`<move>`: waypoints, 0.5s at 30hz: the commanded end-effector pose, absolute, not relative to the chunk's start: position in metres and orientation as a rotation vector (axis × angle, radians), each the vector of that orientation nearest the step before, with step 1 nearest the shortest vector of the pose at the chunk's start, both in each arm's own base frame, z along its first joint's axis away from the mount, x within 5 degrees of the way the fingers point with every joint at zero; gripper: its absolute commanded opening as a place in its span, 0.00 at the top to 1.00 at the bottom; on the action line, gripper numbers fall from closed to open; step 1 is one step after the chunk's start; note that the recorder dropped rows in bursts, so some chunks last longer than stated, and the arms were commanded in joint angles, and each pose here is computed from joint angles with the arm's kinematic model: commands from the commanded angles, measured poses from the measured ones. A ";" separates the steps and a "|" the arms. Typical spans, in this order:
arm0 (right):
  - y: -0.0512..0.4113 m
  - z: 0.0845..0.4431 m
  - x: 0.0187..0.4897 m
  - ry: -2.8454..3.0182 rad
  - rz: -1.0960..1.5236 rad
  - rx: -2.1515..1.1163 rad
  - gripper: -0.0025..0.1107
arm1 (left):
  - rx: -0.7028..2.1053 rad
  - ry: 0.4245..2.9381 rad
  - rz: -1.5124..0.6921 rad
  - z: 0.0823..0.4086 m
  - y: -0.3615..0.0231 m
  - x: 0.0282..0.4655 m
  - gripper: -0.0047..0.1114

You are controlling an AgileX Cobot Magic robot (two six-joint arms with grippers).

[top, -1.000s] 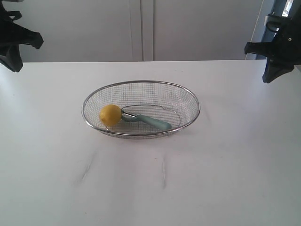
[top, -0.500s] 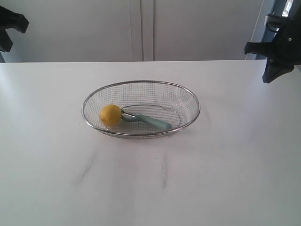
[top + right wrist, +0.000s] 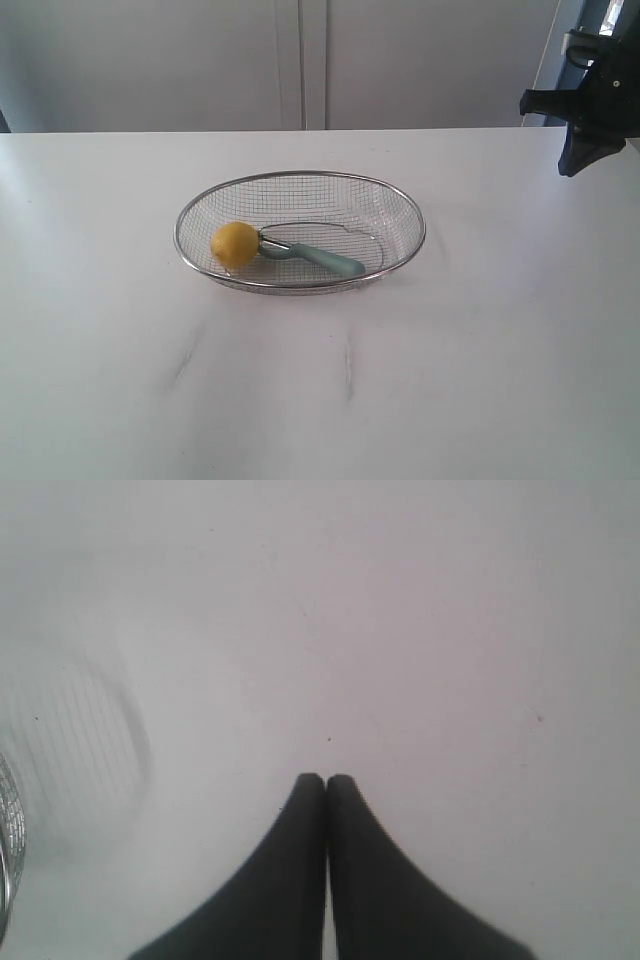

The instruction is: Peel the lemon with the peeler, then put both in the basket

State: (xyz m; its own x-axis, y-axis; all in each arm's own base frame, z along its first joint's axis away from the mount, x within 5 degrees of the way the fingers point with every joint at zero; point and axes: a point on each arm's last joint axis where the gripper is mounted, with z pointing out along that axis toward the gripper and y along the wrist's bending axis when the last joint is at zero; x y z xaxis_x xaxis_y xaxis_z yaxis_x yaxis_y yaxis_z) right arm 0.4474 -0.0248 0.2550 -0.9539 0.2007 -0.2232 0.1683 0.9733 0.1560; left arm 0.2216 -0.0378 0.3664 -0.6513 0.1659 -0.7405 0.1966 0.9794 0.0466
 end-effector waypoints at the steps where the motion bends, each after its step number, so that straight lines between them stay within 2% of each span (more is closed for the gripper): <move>1: -0.027 0.259 0.446 2.875 0.192 0.281 0.98 | 0.194 2.296 -0.036 0.355 -0.026 0.198 0.96; 15: -0.027 0.259 0.446 2.875 0.192 0.281 0.98 | 0.089 2.194 0.008 0.307 -0.005 0.136 0.96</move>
State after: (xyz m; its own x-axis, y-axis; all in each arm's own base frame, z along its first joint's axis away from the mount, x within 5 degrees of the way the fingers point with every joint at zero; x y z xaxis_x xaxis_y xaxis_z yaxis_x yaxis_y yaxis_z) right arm 0.4474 -0.0248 0.2550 -0.9539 0.2007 -0.2232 0.1683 0.9733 0.1560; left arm 0.1447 -0.0056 0.3161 -0.6094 0.0800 -0.7888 0.0683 0.9965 0.0483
